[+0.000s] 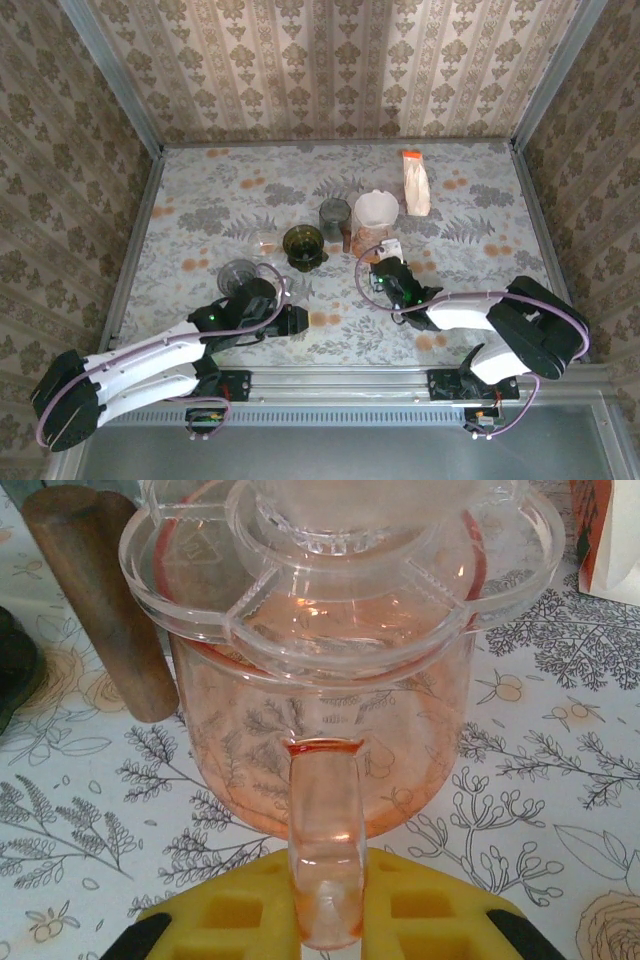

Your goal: Place the coffee filter in the dripper

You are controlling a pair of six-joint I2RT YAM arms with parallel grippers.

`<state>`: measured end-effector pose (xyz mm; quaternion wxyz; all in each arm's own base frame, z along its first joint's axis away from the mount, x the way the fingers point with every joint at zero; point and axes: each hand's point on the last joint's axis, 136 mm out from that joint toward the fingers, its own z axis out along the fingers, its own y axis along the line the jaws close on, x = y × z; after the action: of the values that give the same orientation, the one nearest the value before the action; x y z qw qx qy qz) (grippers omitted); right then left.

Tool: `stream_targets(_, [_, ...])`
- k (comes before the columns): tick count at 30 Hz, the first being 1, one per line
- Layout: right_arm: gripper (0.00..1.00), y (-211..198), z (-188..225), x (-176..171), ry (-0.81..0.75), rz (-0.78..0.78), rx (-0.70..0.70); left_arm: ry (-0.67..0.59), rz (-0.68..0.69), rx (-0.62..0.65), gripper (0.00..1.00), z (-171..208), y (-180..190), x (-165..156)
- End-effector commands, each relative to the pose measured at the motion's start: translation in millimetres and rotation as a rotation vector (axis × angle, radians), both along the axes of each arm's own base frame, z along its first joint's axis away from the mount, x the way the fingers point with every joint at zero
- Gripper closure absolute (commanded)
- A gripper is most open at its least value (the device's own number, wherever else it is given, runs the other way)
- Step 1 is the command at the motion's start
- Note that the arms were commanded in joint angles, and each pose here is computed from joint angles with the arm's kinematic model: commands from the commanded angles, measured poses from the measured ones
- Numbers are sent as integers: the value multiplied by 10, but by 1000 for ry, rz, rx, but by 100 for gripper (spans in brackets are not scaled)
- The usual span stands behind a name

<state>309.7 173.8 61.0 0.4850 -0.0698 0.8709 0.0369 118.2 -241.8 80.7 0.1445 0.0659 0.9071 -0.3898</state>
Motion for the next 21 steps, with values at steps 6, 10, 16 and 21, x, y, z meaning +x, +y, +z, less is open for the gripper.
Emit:
stream_targets(6, [80, -146, -182, 53, 70, -27, -54, 8, 14, 22, 71, -55, 74, 2])
stream_targets(10, [74, -89, -181, 66, 72, 2, -38, 10, 18, 23, 72, -59, 79, 8])
stream_targets(16, [62, -57, -161, 63, 68, 14, -21, 13, 20, 26, 72, -74, 85, 7])
stream_targets(21, [48, -101, -139, -20, 67, 3, 8, 13, 20, 24, 71, -76, 84, 9])
